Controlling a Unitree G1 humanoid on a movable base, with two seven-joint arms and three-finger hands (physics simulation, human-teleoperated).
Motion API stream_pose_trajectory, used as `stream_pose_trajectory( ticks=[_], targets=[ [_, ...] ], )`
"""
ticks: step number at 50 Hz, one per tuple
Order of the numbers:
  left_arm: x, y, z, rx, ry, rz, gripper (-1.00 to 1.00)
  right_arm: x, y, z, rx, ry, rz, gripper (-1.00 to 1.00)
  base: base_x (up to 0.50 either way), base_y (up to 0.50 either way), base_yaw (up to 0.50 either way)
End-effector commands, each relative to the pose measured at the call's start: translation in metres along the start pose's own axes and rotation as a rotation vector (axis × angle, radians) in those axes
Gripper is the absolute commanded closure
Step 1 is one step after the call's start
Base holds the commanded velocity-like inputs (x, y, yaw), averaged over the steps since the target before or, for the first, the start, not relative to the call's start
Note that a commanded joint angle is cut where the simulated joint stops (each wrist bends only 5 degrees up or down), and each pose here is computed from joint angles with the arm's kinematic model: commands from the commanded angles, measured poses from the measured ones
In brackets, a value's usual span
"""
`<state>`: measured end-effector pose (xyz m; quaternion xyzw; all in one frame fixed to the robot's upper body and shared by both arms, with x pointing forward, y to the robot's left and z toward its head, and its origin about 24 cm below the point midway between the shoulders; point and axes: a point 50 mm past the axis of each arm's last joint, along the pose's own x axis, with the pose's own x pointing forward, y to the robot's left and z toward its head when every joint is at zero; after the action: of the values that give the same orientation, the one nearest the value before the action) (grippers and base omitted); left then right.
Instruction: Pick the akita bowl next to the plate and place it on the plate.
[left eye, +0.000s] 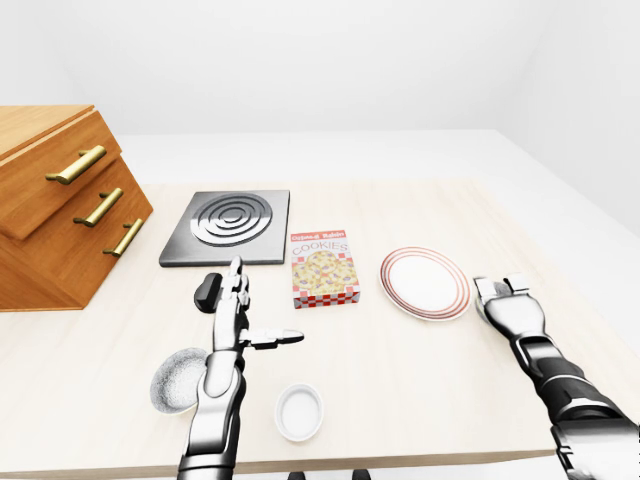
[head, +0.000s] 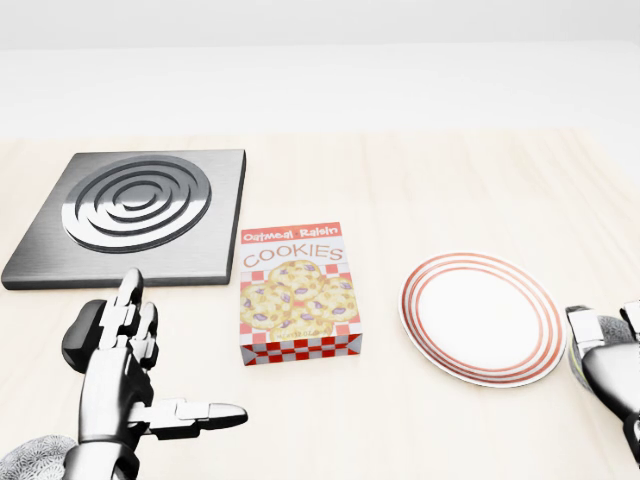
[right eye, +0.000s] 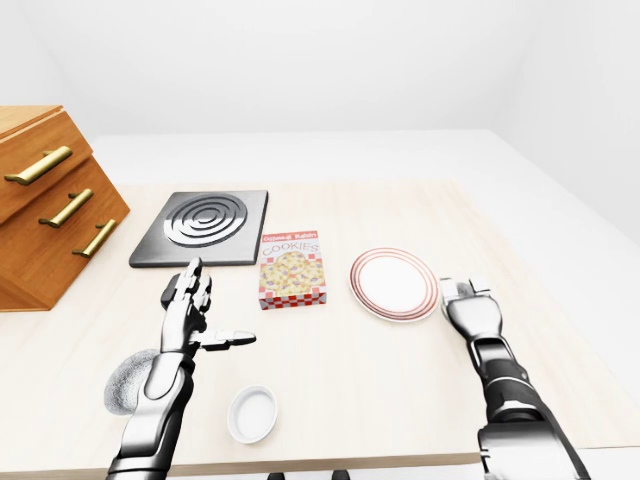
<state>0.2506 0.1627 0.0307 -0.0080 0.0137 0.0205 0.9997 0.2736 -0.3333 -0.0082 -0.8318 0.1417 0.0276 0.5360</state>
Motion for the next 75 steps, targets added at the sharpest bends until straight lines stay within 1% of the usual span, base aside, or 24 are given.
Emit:
stream_pose_trajectory(
  ticks=[1,3,11,22,28,34,43,50,51,56,57,58,60,63,66,67,70,73,74,75],
  targets=[
    [0.001,-0.002,0.002,-0.003,-0.006,-0.006,-1.00,0.010,-0.011,0.040,0.128,-0.043,-0.031,1.00,0.00,0.00,0.00],
    [0.000,-0.002,0.002,0.009,-0.012,-0.009,-1.00,0.011,-0.013,0.038,0.127,-0.040,-0.039,1.00,0.00,0.00,0.00],
    [0.000,-0.002,0.002,0.003,-0.006,-0.009,-1.00,0.013,-0.016,0.032,0.135,-0.019,-0.049,1.00,0.00,0.00,0.00],
    [0.000,-0.003,0.000,0.003,0.001,-0.010,-1.00,0.013,-0.018,0.011,0.133,0.037,-0.063,1.00,0.00,0.00,0.00],
    [0.000,-0.002,-0.001,0.003,0.002,-0.011,-1.00,0.012,-0.021,-0.008,0.136,0.089,-0.077,1.00,0.00,0.00,0.00],
    [0.000,-0.003,0.000,0.003,0.004,-0.012,-1.00,0.012,-0.031,-0.035,0.160,0.171,-0.124,1.00,0.00,0.00,0.00],
    [-0.001,-0.003,-0.001,0.002,0.004,-0.013,-1.00,0.007,-0.034,-0.053,0.159,0.218,-0.151,1.00,0.00,0.00,0.00],
    [-0.001,-0.003,0.000,0.004,0.003,-0.013,-1.00,0.007,-0.043,-0.066,0.162,0.250,-0.192,1.00,0.00,0.00,0.00],
    [-0.001,-0.003,0.000,0.004,0.003,-0.014,-1.00,0.008,-0.051,-0.072,0.175,0.266,-0.229,1.00,0.00,0.00,0.00],
    [-0.001,-0.003,0.000,0.003,0.003,-0.014,-1.00,0.008,-0.069,-0.080,0.209,0.291,-0.323,1.00,0.00,0.00,0.00],
    [-0.001,-0.003,0.000,0.003,0.003,-0.015,-1.00,0.008,-0.076,-0.081,0.220,0.292,-0.362,1.00,0.00,0.00,0.00],
    [-0.001,-0.003,-0.001,0.002,0.004,-0.015,-1.00,0.008,-0.083,-0.082,0.232,0.293,-0.400,1.00,0.00,0.00,0.00],
    [-0.001,-0.003,-0.001,0.003,0.004,-0.014,-1.00,0.008,-0.090,-0.082,0.234,0.290,-0.438,1.00,0.00,0.00,0.00],
    [-0.001,-0.003,0.000,0.002,0.004,-0.014,-1.00,0.007,-0.112,-0.082,0.244,0.281,-0.543,1.00,0.00,0.00,0.00],
    [-0.001,-0.003,-0.001,0.001,0.004,-0.014,-1.00,0.006,-0.124,-0.080,0.240,0.272,-0.599,1.00,0.00,0.00,0.00],
    [-0.001,-0.003,-0.001,0.000,0.004,-0.014,-1.00,0.005,-0.132,-0.079,0.246,0.268,-0.638,1.00,0.00,0.00,0.00],
    [-0.001,-0.003,-0.001,0.001,0.003,-0.014,-1.00,0.005,-0.138,-0.078,0.247,0.265,-0.665,1.00,0.00,0.00,0.00],
    [-0.001,-0.003,0.000,0.000,0.003,-0.015,-1.00,0.005,-0.153,-0.073,0.269,0.253,-0.730,1.00,0.00,0.00,0.00],
    [-0.001,-0.003,0.000,0.000,0.003,-0.015,-1.00,0.005,-0.153,-0.073,0.269,0.253,-0.732,1.00,0.00,0.00,0.00],
    [-0.001,-0.003,0.001,-0.001,0.002,-0.016,-1.00,0.005,-0.158,-0.070,0.250,0.238,-0.745,1.00,0.00,0.00,0.00]
  ],
)
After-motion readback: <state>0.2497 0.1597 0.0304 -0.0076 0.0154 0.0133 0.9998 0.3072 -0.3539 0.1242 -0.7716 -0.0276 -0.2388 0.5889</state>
